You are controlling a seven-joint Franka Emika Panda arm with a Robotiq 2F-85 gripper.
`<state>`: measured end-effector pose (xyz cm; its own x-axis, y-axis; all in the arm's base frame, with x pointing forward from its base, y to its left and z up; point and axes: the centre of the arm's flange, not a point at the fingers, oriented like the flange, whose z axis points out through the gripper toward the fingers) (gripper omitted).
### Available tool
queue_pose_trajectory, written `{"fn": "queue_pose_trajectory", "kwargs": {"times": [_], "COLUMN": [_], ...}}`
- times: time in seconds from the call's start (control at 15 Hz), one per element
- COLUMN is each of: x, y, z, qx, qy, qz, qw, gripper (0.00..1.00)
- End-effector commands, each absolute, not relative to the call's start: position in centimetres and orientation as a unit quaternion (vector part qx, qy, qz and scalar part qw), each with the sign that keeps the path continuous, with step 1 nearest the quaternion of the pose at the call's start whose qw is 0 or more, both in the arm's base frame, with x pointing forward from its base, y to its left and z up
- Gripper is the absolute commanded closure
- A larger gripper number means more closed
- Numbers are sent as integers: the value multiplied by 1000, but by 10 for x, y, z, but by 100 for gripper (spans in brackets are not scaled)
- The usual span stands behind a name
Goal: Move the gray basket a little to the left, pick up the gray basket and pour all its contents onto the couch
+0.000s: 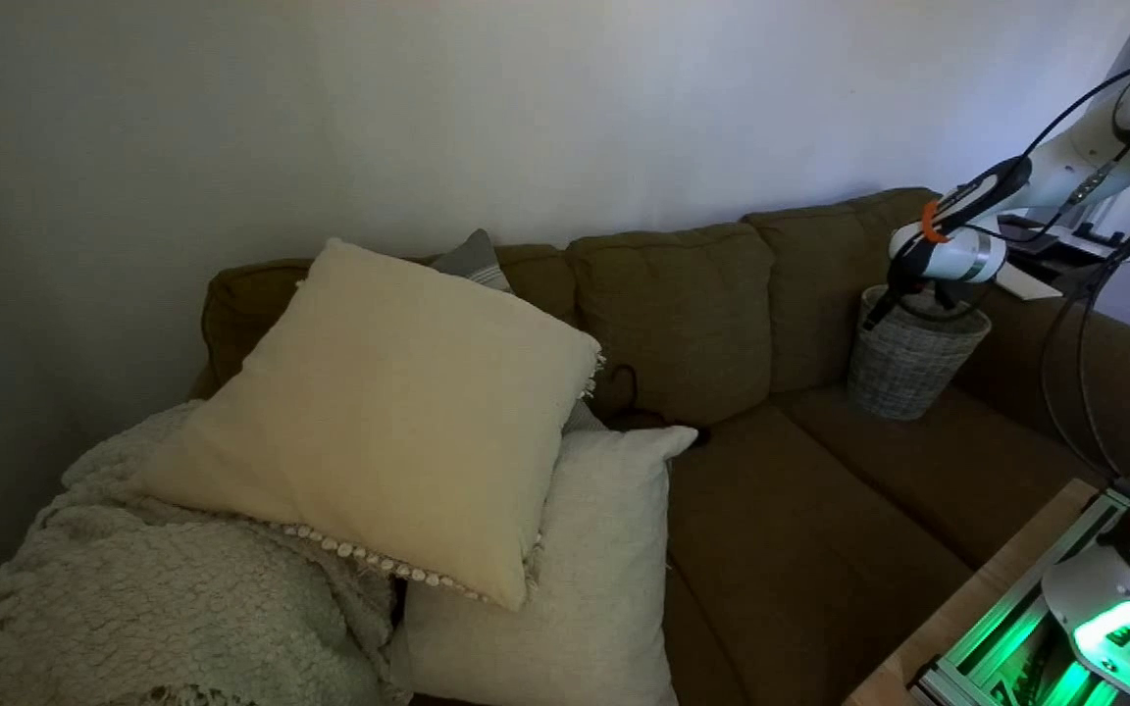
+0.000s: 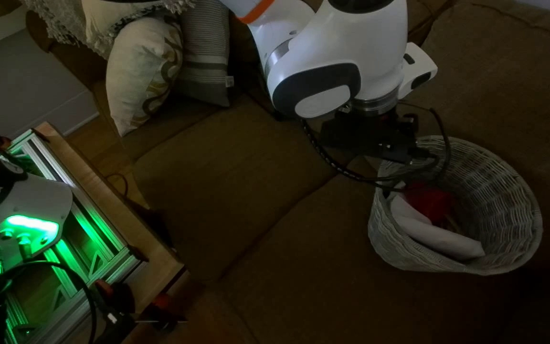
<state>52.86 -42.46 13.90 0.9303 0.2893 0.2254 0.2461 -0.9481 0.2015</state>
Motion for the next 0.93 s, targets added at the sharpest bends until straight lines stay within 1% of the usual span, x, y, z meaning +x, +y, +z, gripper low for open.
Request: {"fn": "queue_pose_trajectory", "kwargs": {"times": [0.0,0.13,0.27,0.53,0.67,0.73,0.8,0.87], "x": [534,532,530,528,532,533,534,535], "y": [-450,-465,-475,-463,-456,-457,-457,-458], "z": [147,142,128,83,69,67,63,60], "qx": [980,981,985,997,998,998,998,998], "qy": [72,36,28,56,52,49,48,47], "qz": [130,108,76,7,-10,-16,-20,-22], "qw": [129,157,153,52,39,37,38,37], "gripper": [0,0,0,0,1,26,26,31]}}
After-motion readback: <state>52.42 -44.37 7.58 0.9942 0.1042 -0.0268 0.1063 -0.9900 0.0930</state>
